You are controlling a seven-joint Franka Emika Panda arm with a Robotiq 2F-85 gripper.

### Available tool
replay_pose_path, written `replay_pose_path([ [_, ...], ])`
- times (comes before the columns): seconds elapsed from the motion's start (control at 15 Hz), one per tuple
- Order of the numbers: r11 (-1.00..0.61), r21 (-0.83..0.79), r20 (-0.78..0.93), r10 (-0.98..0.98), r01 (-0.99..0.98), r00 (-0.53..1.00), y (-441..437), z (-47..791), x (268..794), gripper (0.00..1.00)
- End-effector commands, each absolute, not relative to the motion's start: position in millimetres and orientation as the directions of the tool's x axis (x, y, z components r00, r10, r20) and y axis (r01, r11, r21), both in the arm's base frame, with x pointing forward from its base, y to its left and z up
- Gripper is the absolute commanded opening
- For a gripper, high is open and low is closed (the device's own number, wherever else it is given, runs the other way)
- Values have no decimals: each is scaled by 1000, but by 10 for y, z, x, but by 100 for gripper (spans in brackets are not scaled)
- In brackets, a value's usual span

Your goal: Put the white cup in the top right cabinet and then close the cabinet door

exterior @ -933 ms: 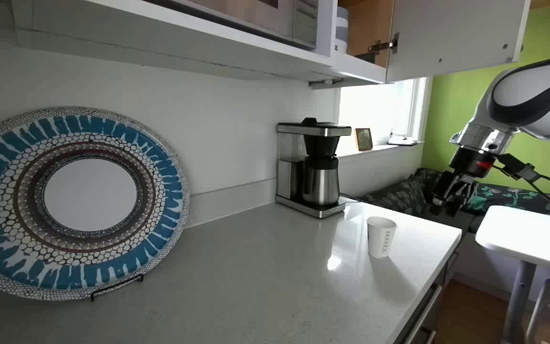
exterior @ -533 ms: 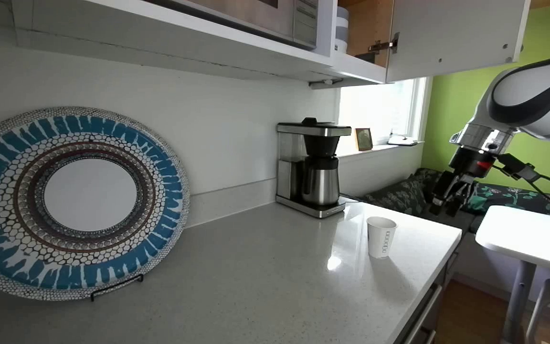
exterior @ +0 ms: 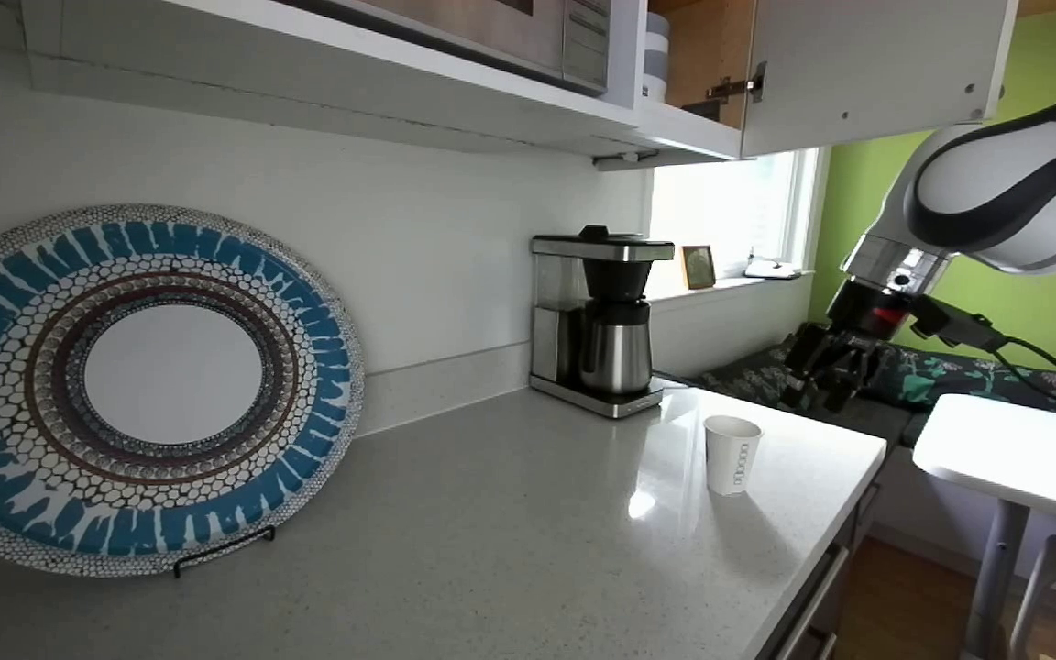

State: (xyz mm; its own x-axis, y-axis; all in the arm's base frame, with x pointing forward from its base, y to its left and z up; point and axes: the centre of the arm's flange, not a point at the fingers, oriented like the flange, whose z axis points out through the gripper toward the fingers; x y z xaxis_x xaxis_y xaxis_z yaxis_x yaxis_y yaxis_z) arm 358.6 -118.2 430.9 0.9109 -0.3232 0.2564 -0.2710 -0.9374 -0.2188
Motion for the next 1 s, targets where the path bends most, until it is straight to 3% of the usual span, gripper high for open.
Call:
replay_pose_path([
  [0.0, -928, -165, 281, -368, -333, 887, -972, 4179, 3796, 100],
  [0.4, -919, -60, 230, -393, -390, 890, -924, 3999, 3945, 100],
  [0.93, -852, -99, 276, -520, -515, 808, -1068, 3901, 4089, 100],
])
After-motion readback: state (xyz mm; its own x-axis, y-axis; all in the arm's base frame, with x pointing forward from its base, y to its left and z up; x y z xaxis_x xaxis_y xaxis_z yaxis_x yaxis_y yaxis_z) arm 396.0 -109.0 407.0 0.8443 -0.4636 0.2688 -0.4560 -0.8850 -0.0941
